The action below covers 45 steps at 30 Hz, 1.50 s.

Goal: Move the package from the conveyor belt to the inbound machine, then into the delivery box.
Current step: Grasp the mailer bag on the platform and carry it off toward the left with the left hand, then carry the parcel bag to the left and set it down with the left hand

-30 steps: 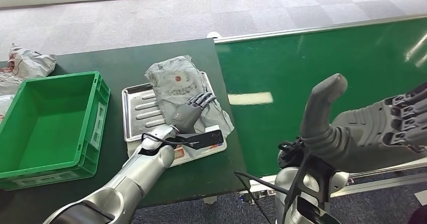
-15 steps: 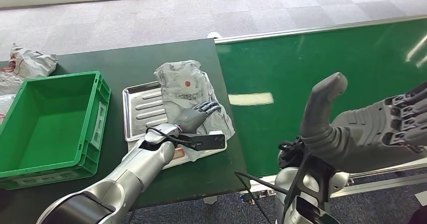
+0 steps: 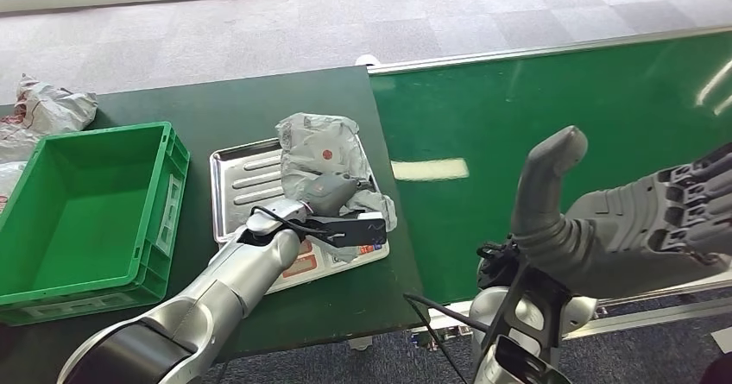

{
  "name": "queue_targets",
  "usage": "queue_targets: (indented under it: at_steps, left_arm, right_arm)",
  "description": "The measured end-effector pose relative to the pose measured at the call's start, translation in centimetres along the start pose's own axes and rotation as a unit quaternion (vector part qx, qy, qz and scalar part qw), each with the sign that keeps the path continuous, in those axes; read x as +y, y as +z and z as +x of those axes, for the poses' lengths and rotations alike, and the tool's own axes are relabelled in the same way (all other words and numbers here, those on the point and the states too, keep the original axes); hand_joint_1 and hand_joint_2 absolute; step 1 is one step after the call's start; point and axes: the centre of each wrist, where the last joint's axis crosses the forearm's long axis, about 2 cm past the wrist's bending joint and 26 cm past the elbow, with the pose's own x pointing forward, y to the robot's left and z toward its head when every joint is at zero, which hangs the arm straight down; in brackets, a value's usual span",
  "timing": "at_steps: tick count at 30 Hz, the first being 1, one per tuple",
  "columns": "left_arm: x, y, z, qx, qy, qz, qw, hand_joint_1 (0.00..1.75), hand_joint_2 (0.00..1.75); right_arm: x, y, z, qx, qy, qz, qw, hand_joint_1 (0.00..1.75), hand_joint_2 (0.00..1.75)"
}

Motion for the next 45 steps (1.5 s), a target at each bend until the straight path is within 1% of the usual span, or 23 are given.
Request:
queue_targets:
  at_steps: [4,6,9,17,19,22,25,27,28,29,30,32,33,35,37,38,40,42,45]
  left_arm:
    - [1.1,-0.2,0.2,-0.056,0.061,0.057,0.995,1.75,1.75]
    - [1.8,-0.2,0.3,-0.072,0.083,0.081,0.991,1.75,1.75]
    - [2.3,-0.2,0.2,-0.078,0.094,0.096,0.988,1.75,1.75]
    - [2.7,-0.2,0.2,-0.081,0.103,0.111,0.985,1.75,1.75]
    - [2.7,-0.1,0.2,-0.09,0.114,0.115,0.983,1.75,1.75]
    - [3.0,0.0,0.3,-0.125,0.162,0.13,0.97,1.75,1.75]
    - [3.8,0.3,0.4,-0.162,0.225,0.161,0.947,1.75,1.75]
    - [4.6,0.6,0.3,-0.176,0.254,0.195,0.931,1.75,1.75]
    - [5.2,0.9,0.2,-0.173,0.255,0.22,0.926,1.75,1.75]
    - [5.8,1.2,0.0,-0.161,0.244,0.251,0.923,1.75,1.75]
    - [6.4,1.6,-0.4,-0.136,0.215,0.29,0.923,1.75,1.75]
    - [7.8,2.7,-1.2,-0.06,0.112,0.376,0.918,1.75,1.75]
    - [8.5,3.3,-1.8,-0.016,0.043,0.417,0.908,1.75,1.75]
    - [9.8,4.7,-2.8,0.056,-0.098,0.469,0.876,1.75,1.75]
    - [11.0,6.3,-3.7,0.107,-0.211,0.487,0.841,1.75,1.75]
    - [11.5,7.2,-4.3,0.134,-0.247,0.491,0.825,1.75,1.75]
    - [12.5,9.3,-5.8,0.196,-0.273,0.509,0.792,1.75,1.75]
    - [13.4,11.4,-7.3,0.256,-0.272,0.531,0.76,1.75,1.75]
    - [14.6,14.0,-9.1,0.324,-0.274,0.553,0.717,1.75,1.75]
  right_arm:
    - [-0.1,0.4,0.0,0.004,0.001,0.005,1.0,0.0,1.75]
    - [-0.1,0.5,0.0,0.006,0.001,0.007,1.0,0.0,1.75]
    - [-0.1,0.6,0.0,0.007,0.001,0.008,1.0,0.0,1.75]
    - [-0.2,0.8,-0.1,0.009,0.002,0.011,1.0,0.0,1.75]
    - [-0.2,0.8,-0.1,0.011,0.002,0.012,1.0,0.0,1.75]
    - [-0.4,1.1,-0.2,0.018,0.002,0.011,1.0,0.0,1.75]
    - [-0.6,1.3,-0.4,0.026,0.003,0.01,1.0,0.0,1.75]
    - [-0.7,1.5,-0.6,0.031,0.004,0.01,0.999,0.0,1.75]
    - [-0.8,1.6,-0.7,0.032,0.006,0.011,0.999,0.0,1.75]
    - [-0.9,1.6,-0.8,0.034,0.009,0.012,0.999,0.0,1.75]
    - [-1.0,1.7,-0.8,0.035,0.011,0.012,0.999,0.0,1.75]
    - [-1.2,1.9,-1.0,0.038,0.016,0.014,0.999,0.0,1.75]
    - [-1.3,2.0,-1.1,0.039,0.018,0.015,0.999,0.0,1.75]
    - [-1.4,2.2,-1.2,0.044,0.02,0.016,0.999,0.0,1.75]
    - [-1.5,2.3,-1.3,0.048,0.021,0.016,0.998,0.0,1.75]
    - [-1.5,2.4,-1.4,0.05,0.02,0.017,0.998,0.0,1.75]
    - [-1.5,2.6,-1.4,0.053,0.021,0.018,0.998,0.0,1.75]
    - [-1.6,2.7,-1.5,0.055,0.022,0.02,0.998,0.0,1.75]
    - [-1.6,2.8,-1.5,0.056,0.025,0.021,0.998,0.0,1.75]
